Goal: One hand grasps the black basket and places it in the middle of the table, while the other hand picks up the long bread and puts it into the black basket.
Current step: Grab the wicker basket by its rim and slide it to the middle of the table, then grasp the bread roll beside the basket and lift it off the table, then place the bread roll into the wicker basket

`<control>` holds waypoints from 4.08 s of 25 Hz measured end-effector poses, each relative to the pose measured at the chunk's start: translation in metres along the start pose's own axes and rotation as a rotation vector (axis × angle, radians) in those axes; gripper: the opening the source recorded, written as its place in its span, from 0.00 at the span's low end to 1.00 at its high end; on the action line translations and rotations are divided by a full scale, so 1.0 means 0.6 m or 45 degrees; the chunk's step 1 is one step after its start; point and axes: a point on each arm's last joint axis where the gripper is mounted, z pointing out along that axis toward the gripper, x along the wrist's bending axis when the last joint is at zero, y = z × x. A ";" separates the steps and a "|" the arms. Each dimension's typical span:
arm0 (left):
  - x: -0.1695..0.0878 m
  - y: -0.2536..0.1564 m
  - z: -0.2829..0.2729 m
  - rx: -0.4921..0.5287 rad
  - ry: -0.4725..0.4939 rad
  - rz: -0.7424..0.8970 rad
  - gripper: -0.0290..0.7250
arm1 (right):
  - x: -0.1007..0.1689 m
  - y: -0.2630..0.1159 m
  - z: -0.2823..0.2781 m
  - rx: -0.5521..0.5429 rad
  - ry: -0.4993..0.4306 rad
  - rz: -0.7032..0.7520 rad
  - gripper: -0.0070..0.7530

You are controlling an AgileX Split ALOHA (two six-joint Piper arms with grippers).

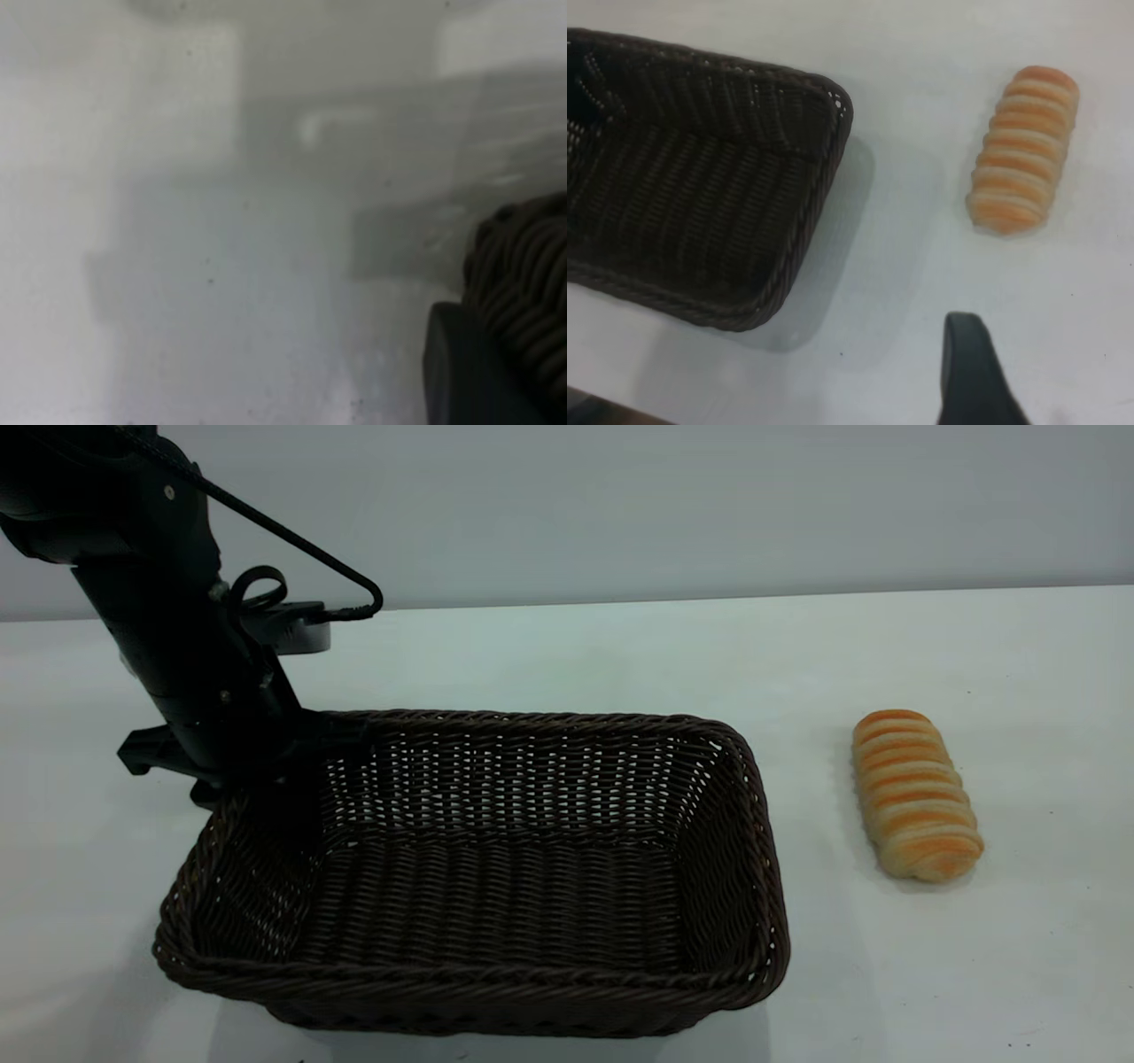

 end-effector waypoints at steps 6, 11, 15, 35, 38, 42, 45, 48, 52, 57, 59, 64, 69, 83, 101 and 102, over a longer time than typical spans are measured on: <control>0.003 -0.005 -0.003 0.040 0.024 -0.039 0.82 | 0.000 0.000 0.000 0.000 0.000 0.000 0.56; 0.000 -0.005 -0.029 0.037 0.020 -0.045 0.92 | 0.000 0.000 0.000 0.000 0.000 0.000 0.56; -0.003 -0.002 -0.066 -0.006 0.008 -0.056 0.90 | 0.000 0.000 0.000 0.000 0.000 -0.001 0.56; -0.011 -0.098 -0.482 -0.819 -0.135 0.035 0.83 | -0.058 0.006 0.204 0.173 0.152 0.261 0.56; -0.006 -0.150 -0.552 -0.991 -0.159 0.067 0.82 | -0.075 -0.002 0.250 0.190 0.149 0.286 0.56; 0.004 -0.234 -0.631 -1.204 -0.188 0.100 0.82 | -0.096 -0.007 0.300 0.223 0.134 0.274 0.56; 0.013 -0.302 -0.676 -1.358 -0.215 0.113 0.82 | -0.112 -0.011 0.337 0.272 0.112 0.270 0.56; 0.021 -0.369 -0.704 -1.481 -0.256 0.125 0.82 | -0.126 -0.008 0.367 0.296 0.091 0.256 0.56; 0.032 -0.441 -0.701 -1.542 -0.281 0.154 0.82 | -0.142 -0.001 0.400 0.316 0.066 0.218 0.56; 0.037 -0.485 -0.668 -1.510 -0.317 0.164 0.82 | -0.161 -0.005 0.426 0.364 -0.014 0.151 0.56; 0.037 -0.495 -0.654 -1.471 -0.335 0.175 0.82 | -0.167 -0.012 0.437 0.388 -0.026 0.147 0.56; 0.035 -0.530 -0.648 -1.493 -0.393 0.244 0.82 | -0.177 -0.030 0.465 0.441 -0.027 0.155 0.56; 0.035 -0.555 -0.651 -1.551 -0.418 0.283 0.82 | -0.186 -0.049 0.491 0.491 -0.029 0.163 0.56; 0.036 -0.558 -0.651 -1.549 -0.415 0.288 0.82 | -0.168 -0.056 0.509 0.512 0.038 0.141 0.14; 0.036 -0.558 -0.649 -1.539 -0.412 0.292 0.81 | 0.018 0.145 0.343 0.023 0.430 -0.203 0.05; 0.036 -0.558 -0.649 -1.539 -0.412 0.292 0.81 | 0.044 0.139 0.344 0.043 0.486 -0.238 0.05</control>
